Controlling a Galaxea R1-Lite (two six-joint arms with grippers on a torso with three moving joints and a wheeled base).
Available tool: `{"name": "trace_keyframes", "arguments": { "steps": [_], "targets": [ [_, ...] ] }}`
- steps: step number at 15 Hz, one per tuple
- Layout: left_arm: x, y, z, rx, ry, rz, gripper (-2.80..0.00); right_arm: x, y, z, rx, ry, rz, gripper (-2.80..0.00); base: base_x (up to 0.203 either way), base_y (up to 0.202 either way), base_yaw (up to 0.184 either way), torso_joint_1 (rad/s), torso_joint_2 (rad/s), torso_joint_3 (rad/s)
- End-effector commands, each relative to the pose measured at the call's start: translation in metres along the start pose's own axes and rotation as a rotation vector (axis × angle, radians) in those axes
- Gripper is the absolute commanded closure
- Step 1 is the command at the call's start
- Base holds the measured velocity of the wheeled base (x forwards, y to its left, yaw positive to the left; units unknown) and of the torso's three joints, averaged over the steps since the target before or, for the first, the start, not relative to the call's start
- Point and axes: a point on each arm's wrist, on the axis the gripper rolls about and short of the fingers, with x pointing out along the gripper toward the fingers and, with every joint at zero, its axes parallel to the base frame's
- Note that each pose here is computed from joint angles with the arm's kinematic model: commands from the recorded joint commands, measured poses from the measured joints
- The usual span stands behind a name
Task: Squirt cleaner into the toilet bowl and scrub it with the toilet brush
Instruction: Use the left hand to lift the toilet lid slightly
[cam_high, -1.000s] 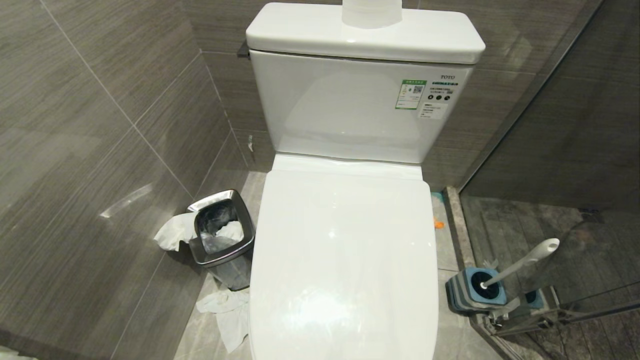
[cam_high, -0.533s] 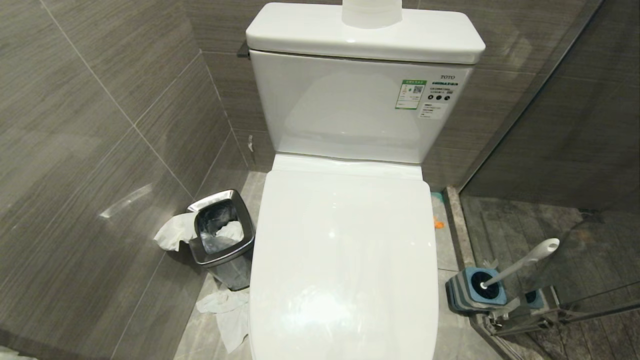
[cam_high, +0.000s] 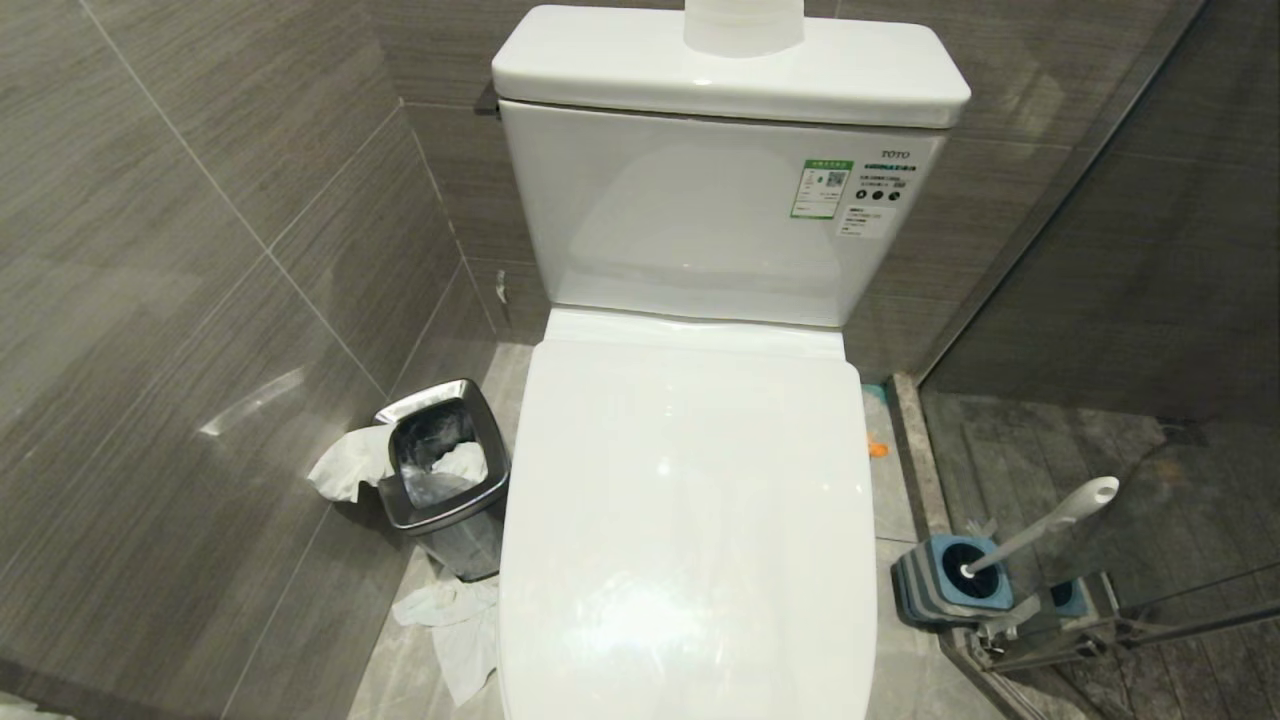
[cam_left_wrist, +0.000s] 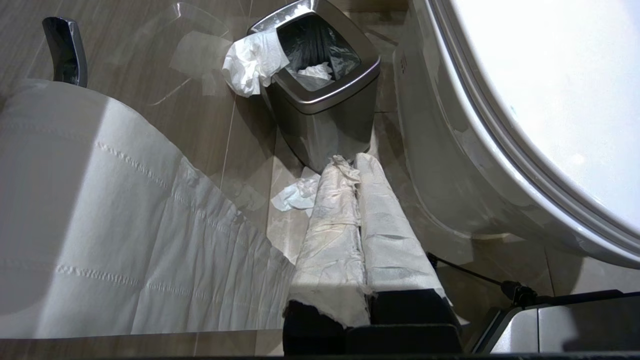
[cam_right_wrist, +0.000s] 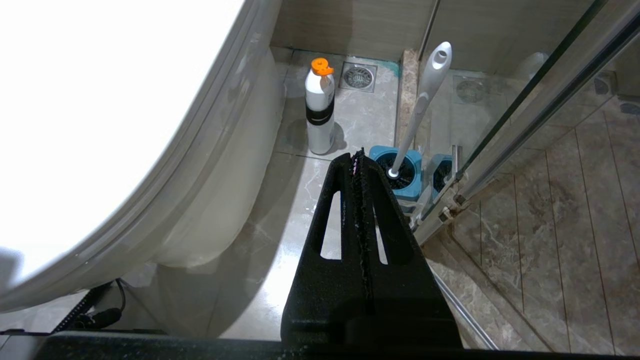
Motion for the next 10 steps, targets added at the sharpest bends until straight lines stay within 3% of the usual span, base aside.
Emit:
{"name": "trace_keyframes", "arguments": {
  "steps": [1,3,7,10],
  "targets": [
    [0.000,0.000,0.000,0.010,0.002,-0.001,0.00,0.000,0.000,0.000,0.001,0.000,0.002,0.00,0.000,0.000,0.000,0.000,0.00,0.000],
    [-0.004,0.001,0.012,0.028,-0.042,-0.010,0.00,0.000,0.000,0.000,0.001,0.001,0.001,0.00,0.000,0.000,0.000,0.000,0.00,0.000],
    [-0.025,0.003,0.072,0.081,-0.179,-0.100,0.00,0.000,0.000,0.000,0.001,0.001,0.001,0.00,0.000,0.000,0.000,0.000,0.00,0.000],
    [-0.026,0.005,0.116,0.135,-0.204,-0.167,0.00,0.000,0.000,0.000,0.001,0.001,0.000,0.00,0.000,0.000,0.000,0.000,0.00,0.000]
  ]
}}
